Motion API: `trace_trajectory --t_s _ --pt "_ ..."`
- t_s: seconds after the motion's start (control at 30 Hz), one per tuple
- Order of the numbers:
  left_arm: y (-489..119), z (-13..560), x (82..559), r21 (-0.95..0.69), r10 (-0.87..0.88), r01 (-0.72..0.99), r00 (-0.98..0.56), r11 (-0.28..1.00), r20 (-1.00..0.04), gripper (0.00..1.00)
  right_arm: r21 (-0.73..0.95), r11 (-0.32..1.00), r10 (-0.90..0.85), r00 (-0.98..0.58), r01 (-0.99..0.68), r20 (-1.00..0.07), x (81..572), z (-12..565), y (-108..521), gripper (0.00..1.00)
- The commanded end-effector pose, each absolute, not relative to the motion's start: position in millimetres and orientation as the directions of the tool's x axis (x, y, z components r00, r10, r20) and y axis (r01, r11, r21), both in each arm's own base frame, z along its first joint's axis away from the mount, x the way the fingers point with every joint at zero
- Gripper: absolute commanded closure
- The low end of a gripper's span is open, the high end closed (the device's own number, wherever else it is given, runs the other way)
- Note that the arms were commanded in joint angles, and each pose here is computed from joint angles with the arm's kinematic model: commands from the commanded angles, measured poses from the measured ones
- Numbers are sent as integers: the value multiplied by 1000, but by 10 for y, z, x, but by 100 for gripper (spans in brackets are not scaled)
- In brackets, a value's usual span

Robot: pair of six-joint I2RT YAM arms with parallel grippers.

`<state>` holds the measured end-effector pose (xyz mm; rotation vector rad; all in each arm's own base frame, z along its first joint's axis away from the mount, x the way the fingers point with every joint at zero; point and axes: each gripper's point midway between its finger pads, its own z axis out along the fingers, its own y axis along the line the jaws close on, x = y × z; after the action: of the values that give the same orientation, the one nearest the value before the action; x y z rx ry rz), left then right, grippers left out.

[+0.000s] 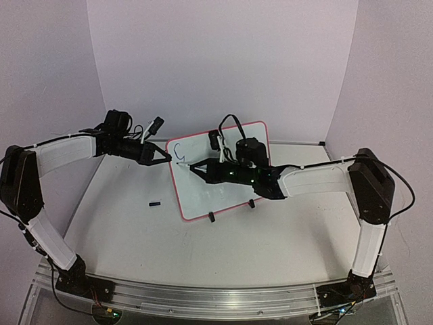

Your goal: Write a sentence on the whiteboard

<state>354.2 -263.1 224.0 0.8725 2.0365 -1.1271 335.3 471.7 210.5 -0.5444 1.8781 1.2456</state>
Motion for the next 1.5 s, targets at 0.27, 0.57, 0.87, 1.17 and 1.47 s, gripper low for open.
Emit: trace_trajectory --t_s 0.27,0.57,0.87,1.17,1.47 --pt "-2617 2324 3451 -431 245 809 -547 399 -800 100 552 428 83 -577 -716 -813 3402 2165 4798 100" --pt "-2614 2326 3450 -429 246 810 -545 400 -801 100 538 486 105 -565 -689 -818 3454 2164 4686 100" --pt "-2618 2333 3444 -428 246 811 -544 399 -802 100 521 514 120 -544 -682 -830 3441 2238 4565 100" --pt "-2619 2333 3443 -427 246 812 -543 398 -803 100 508 530 133 -525 -679 -841 3438 2311 4492 100" --pt "-2618 2333 3441 -427 246 812 -543 398 -803 100 506 525 137 -519 -684 -844 3419 2366 4470 100"
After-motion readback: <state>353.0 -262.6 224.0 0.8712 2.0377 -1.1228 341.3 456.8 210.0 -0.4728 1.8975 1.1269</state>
